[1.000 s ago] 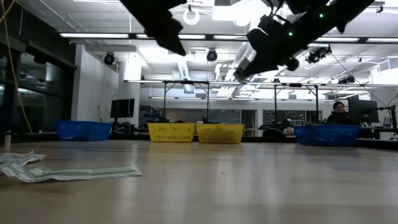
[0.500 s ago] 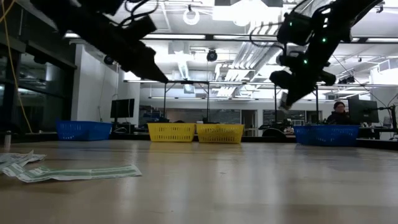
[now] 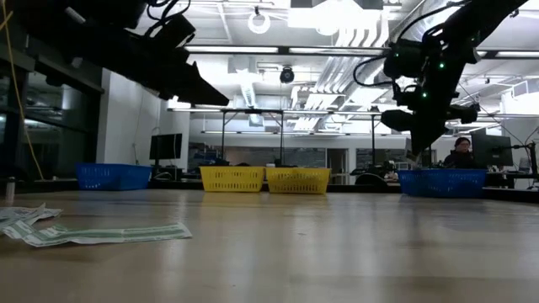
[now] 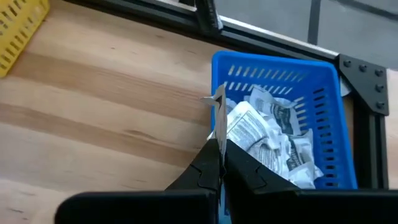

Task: Pick & Place First Aid Supplies
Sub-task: Put the black towelette pack into the right blue bin

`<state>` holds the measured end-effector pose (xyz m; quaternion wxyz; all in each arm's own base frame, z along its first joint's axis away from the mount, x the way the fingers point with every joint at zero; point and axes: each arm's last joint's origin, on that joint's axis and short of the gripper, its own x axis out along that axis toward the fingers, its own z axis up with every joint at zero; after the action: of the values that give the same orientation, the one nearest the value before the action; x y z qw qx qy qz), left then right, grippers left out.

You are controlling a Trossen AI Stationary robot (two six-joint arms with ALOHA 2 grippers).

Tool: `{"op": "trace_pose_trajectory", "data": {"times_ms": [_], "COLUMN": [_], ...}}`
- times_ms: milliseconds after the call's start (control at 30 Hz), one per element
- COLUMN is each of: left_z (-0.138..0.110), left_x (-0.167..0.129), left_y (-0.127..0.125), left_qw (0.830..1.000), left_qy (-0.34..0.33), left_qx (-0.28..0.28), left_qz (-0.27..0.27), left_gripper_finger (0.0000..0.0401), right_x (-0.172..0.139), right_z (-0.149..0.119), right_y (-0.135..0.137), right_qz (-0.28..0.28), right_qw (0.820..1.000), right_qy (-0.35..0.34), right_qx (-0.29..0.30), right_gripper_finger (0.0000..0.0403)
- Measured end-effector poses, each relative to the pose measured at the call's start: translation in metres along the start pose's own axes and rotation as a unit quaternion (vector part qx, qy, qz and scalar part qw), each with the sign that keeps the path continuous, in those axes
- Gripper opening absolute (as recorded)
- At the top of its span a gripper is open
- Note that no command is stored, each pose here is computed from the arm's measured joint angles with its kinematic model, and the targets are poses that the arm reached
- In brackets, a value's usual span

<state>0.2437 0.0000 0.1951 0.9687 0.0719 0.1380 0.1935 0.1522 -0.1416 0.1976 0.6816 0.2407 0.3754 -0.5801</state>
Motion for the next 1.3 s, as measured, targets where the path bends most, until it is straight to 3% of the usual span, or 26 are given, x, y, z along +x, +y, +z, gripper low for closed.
{"op": "trace_pose_trajectory", "data": {"times_ms": [200, 733, 1133, 1300], "left_z": [0.002, 0.003, 0.001, -0.002], "left_x": [0.0, 0.0, 0.0, 0.0], "left_y": [-0.001, -0.001, -0.002, -0.002], "left_qw": [1.0, 1.0, 0.999, 0.999], "left_qy": [-0.012, -0.013, -0.007, 0.009], "left_qx": [-0.002, -0.002, 0.009, 0.015], "left_qz": [-0.013, -0.023, -0.03, -0.036], "left_gripper_finger": [0.0117, 0.0117, 0.0117, 0.0117], "right_x": [0.003, 0.01, 0.011, 0.011], "right_z": [0.003, 0.005, 0.006, 0.006], "right_y": [-0.004, -0.023, -0.027, -0.027], "right_qz": [0.011, -0.031, -0.044, -0.046], "right_qw": [1.0, 0.999, 0.998, 0.998], "right_qy": [0.009, 0.034, 0.033, 0.031], "right_qx": [0.005, 0.03, 0.023, 0.008], "right_gripper_finger": [0.0, 0.0007, 0.0139, 0.0167]}}
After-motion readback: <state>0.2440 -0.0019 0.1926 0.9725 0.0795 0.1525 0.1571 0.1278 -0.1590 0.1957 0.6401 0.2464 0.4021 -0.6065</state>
